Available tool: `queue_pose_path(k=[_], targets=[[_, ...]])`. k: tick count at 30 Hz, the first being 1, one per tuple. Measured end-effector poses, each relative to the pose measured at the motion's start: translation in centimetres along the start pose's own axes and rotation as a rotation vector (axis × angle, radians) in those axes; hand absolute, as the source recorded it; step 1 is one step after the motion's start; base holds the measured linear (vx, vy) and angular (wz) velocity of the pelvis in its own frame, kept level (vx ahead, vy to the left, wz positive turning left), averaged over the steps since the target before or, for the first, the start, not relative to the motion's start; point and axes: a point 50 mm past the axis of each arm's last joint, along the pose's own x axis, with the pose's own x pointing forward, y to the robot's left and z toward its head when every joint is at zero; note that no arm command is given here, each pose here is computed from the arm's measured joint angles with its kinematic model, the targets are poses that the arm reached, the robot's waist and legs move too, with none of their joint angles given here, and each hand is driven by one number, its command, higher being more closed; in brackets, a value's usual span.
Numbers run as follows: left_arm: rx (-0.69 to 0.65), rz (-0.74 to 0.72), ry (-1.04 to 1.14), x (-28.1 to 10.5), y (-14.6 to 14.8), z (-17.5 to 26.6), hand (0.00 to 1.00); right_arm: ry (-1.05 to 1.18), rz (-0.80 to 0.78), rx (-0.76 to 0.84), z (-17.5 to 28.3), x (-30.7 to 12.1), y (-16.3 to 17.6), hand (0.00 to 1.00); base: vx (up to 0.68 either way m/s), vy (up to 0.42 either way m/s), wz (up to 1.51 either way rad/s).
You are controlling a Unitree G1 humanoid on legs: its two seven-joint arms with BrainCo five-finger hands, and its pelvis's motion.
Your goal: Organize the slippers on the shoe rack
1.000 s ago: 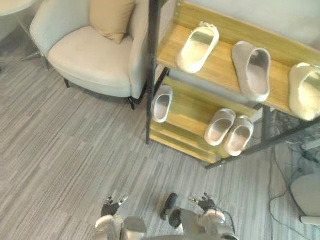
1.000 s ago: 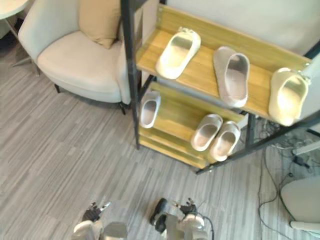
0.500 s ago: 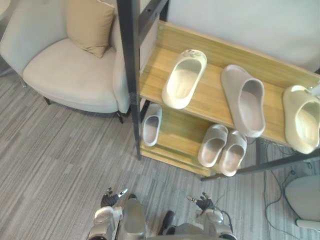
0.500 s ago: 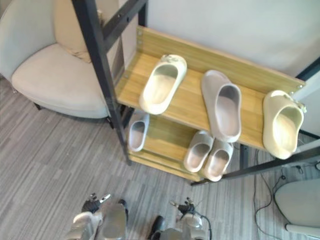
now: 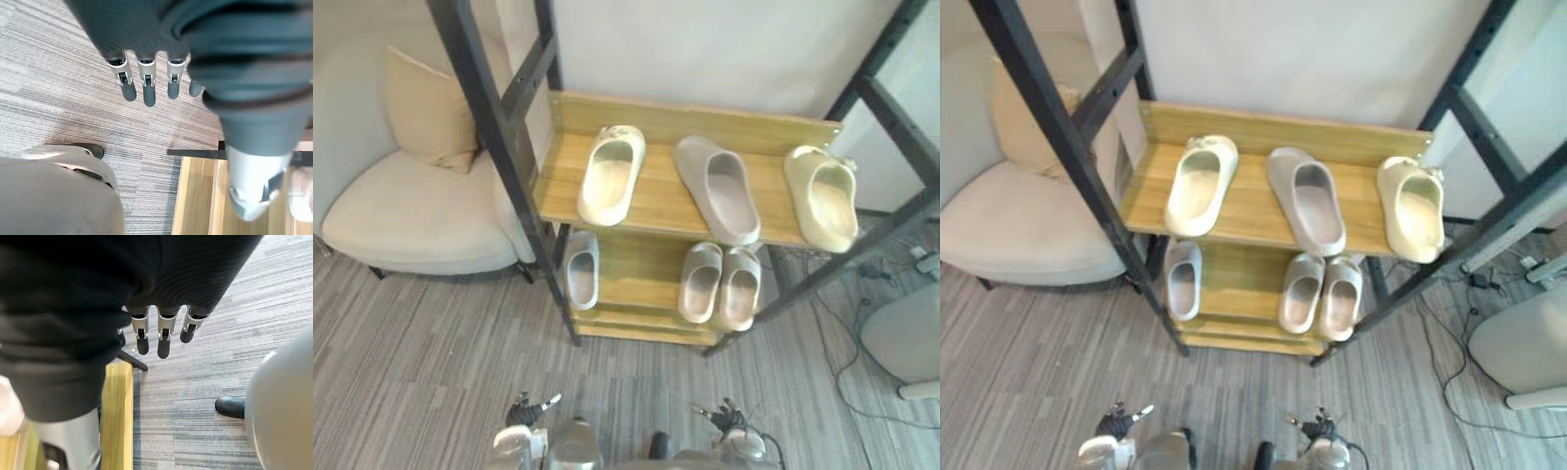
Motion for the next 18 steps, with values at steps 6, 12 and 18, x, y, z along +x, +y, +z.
queue_pose_path(k=[6, 12, 18], targets=[[0.069, -0.003, 0.018, -0.3, 0.4, -1.0, 0.00, -0.150, -0.025, 0.030, 2.8, -0.6, -0.9, 0.00, -0.06, 0.049, -0.11], [0.124, -0.012, 0.077, -1.1, 0.6, -3.2, 0.00, -0.360, -0.083, 0.068, 7.1, -1.7, -2.7, 0.00, 0.03, 0.040, -0.11], [0.167, -0.026, 0.080, -1.2, 0.4, -3.6, 0.00, -0.568, -0.119, 0.109, 11.2, -3.7, -3.9, 0.00, 0.07, 0.003, -0.03]])
